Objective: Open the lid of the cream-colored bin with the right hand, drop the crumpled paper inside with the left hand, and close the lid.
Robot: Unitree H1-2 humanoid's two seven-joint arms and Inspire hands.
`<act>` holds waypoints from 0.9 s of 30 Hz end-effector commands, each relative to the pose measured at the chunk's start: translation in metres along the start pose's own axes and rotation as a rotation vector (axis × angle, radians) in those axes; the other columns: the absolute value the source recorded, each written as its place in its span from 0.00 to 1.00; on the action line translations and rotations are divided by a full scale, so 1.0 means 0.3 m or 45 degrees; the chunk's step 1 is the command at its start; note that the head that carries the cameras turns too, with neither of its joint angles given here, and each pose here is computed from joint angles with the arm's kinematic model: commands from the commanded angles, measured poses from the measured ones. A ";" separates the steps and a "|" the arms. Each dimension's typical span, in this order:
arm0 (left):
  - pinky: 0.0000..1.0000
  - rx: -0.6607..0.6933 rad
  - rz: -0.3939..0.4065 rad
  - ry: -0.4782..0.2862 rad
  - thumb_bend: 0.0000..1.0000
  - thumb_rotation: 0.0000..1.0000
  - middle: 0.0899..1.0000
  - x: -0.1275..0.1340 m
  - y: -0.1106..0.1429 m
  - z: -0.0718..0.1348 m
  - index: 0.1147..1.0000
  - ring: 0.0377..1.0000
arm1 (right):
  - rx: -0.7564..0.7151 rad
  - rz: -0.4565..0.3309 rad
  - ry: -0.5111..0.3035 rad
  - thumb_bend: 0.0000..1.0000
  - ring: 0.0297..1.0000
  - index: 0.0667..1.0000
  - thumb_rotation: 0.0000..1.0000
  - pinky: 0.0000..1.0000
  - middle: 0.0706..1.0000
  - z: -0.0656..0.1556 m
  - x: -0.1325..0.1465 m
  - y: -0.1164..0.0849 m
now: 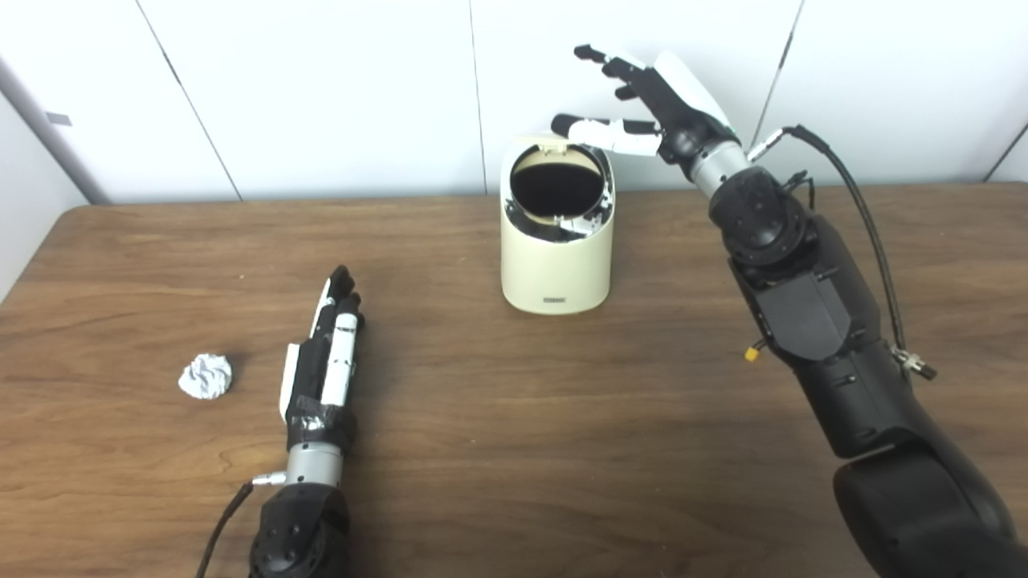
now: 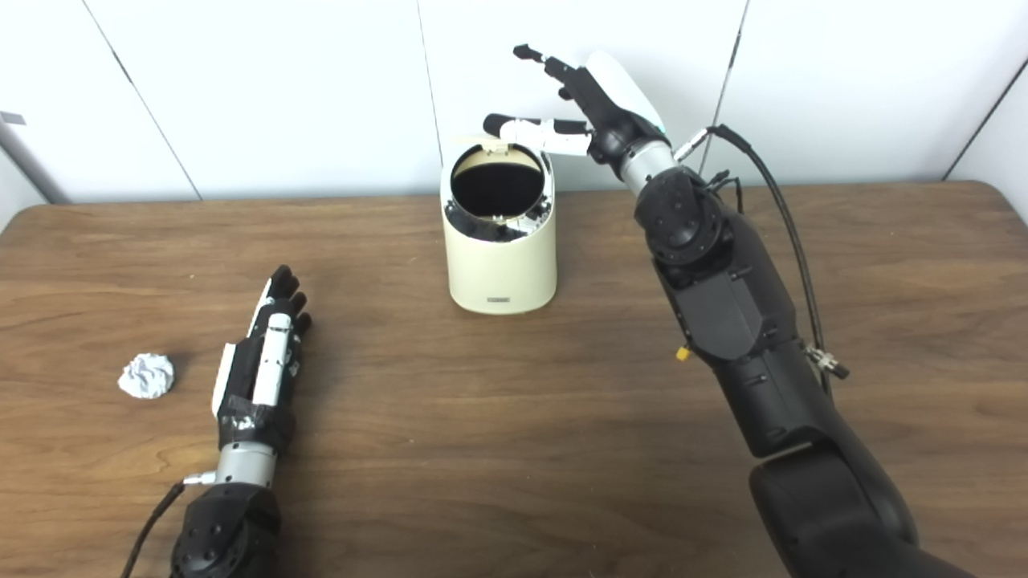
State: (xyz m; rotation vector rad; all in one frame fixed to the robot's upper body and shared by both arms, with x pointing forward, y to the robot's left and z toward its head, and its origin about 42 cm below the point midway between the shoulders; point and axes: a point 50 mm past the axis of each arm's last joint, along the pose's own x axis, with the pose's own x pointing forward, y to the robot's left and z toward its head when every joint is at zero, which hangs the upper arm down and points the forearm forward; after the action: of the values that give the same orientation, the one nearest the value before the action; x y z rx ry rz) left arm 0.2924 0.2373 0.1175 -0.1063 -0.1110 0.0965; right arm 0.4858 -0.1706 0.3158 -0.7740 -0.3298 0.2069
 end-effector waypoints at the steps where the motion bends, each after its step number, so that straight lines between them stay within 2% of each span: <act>1: 1.00 0.004 -0.023 -0.069 0.38 0.76 1.00 0.034 -0.015 0.040 1.00 1.00 | -0.010 -0.065 -0.082 0.54 0.92 0.87 0.64 0.84 0.93 0.069 0.034 -0.083; 5: 1.00 -0.003 -0.025 -0.069 0.38 0.74 1.00 0.039 -0.016 0.035 1.00 1.00 | 0.012 -0.077 -0.059 0.52 0.91 0.87 0.67 0.84 0.92 0.038 0.020 -0.104; 9: 1.00 0.003 -0.024 -0.066 0.37 0.73 1.00 0.040 -0.019 0.034 1.00 1.00 | 0.043 -0.098 -0.032 0.52 0.88 0.86 0.57 0.81 0.90 -0.030 0.002 -0.126; 15: 1.00 0.005 -0.021 -0.074 0.36 0.69 1.00 0.043 -0.014 0.035 1.00 1.00 | 0.102 -0.142 0.075 0.52 0.84 0.85 0.58 0.78 0.86 -0.121 -0.062 -0.157; 18: 1.00 0.014 -0.017 -0.073 0.32 0.67 1.00 0.045 -0.010 0.034 1.00 1.00 | 0.097 -0.143 0.098 0.51 0.84 0.85 0.62 0.77 0.86 -0.162 -0.098 -0.161; 22: 1.00 0.028 -0.015 -0.072 0.32 0.60 1.00 0.047 -0.005 0.032 1.00 1.00 | 0.071 -0.138 0.132 0.48 0.85 0.85 0.69 0.76 0.88 -0.203 -0.140 -0.151; 27: 1.00 0.033 -0.010 -0.070 0.29 0.53 1.00 0.049 0.000 0.030 1.00 1.00 | 0.133 -0.146 0.111 0.42 0.85 0.85 0.79 0.77 0.88 -0.242 -0.194 -0.139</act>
State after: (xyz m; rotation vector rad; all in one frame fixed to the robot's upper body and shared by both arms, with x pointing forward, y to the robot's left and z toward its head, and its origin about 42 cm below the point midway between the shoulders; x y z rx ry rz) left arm 0.2974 0.2386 0.1168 -0.0939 -0.1092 0.0997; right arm 0.4596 -0.2613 0.2573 -0.6652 -0.1628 0.1049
